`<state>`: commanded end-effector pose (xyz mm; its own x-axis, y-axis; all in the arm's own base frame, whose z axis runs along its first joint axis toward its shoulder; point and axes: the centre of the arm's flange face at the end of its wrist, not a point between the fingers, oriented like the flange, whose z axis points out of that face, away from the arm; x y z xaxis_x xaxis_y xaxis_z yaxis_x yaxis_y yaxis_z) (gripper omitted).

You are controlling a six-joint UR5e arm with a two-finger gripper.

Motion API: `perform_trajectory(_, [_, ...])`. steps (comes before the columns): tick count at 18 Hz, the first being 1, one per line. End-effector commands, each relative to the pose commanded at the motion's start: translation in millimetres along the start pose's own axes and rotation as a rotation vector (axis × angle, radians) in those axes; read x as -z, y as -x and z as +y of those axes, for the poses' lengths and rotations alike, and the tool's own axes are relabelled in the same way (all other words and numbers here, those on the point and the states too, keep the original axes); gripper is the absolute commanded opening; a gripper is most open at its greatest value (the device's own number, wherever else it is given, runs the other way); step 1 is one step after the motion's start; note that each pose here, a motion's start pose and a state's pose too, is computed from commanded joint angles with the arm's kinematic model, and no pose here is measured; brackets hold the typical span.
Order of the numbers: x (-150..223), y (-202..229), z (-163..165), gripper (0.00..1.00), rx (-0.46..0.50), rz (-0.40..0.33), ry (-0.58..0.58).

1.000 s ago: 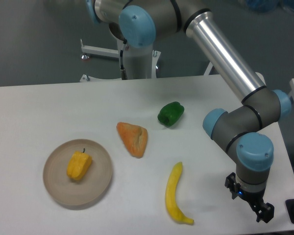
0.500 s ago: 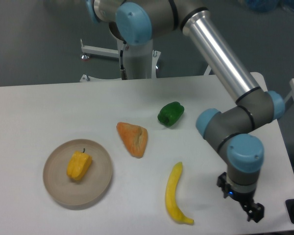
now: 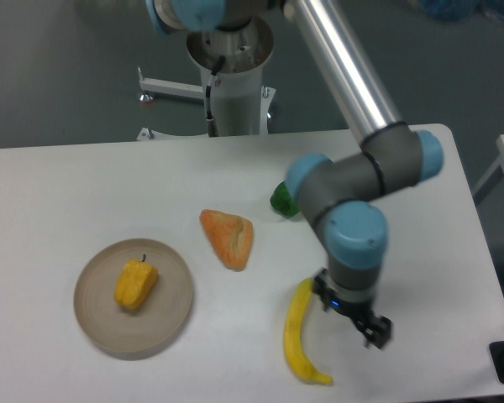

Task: Pick up the yellow pepper from the plate
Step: 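Move the gripper over the table toward the yellow pepper on the plate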

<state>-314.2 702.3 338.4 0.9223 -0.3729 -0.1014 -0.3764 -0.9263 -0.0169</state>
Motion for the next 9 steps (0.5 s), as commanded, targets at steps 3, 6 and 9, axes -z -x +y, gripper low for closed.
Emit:
perform_trajectory(3, [24.6,-40.5,-13.7,1.0,0.114,0.064,-0.057])
perform_trajectory(6, [27.5,-97.1,-13.5,1.0,0.12,0.108,-0.041])
perform_trajectory(9, [24.7,-135.5,-20.2,1.0,0.149,0.158,-0.052])
